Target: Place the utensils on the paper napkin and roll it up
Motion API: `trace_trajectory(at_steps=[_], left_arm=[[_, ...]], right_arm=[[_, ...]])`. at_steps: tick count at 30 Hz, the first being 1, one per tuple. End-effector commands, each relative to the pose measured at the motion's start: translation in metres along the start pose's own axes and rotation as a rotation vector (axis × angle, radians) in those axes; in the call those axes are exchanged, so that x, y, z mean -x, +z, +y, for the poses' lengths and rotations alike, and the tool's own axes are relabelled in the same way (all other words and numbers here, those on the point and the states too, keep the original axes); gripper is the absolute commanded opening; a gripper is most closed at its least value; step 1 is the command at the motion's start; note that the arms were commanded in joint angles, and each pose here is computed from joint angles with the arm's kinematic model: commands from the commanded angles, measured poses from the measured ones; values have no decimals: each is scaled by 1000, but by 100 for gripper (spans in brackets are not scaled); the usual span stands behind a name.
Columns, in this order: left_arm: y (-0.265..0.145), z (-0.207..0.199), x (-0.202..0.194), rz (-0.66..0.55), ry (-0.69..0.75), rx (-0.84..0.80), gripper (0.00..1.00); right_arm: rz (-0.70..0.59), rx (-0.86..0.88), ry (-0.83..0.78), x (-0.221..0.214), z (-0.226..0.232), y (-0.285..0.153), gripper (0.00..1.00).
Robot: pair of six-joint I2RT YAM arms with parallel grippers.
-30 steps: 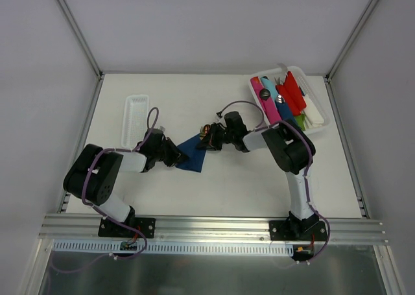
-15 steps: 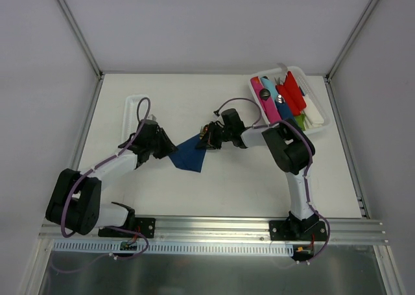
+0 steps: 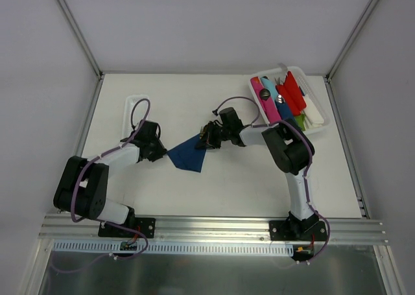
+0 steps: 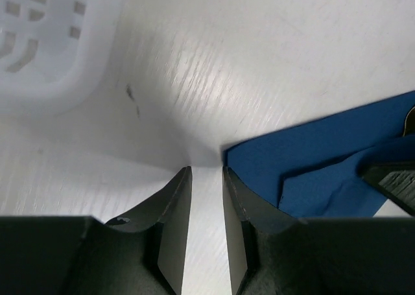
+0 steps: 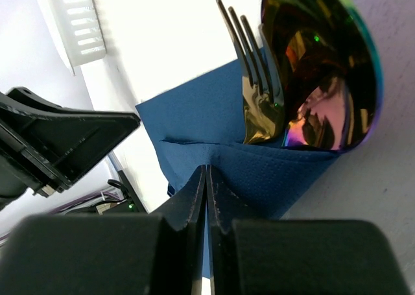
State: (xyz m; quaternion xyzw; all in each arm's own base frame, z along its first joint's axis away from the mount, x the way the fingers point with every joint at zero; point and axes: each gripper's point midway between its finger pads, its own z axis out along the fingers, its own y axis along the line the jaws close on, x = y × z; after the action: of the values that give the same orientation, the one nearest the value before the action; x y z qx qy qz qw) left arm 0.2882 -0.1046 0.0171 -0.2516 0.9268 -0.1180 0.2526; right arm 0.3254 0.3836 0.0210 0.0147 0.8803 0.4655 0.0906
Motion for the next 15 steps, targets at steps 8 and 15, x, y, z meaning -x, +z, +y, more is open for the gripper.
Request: trace_trajectory(at_steps=[8,15], left_arm=[[27,-10,-11,116,8,-12,21],[27,-20,-22,149,-21,-92,18]], right_arm=[[10,-101,4,-4,-22,5,3],[13,-107,5,-3,-22,5,2]])
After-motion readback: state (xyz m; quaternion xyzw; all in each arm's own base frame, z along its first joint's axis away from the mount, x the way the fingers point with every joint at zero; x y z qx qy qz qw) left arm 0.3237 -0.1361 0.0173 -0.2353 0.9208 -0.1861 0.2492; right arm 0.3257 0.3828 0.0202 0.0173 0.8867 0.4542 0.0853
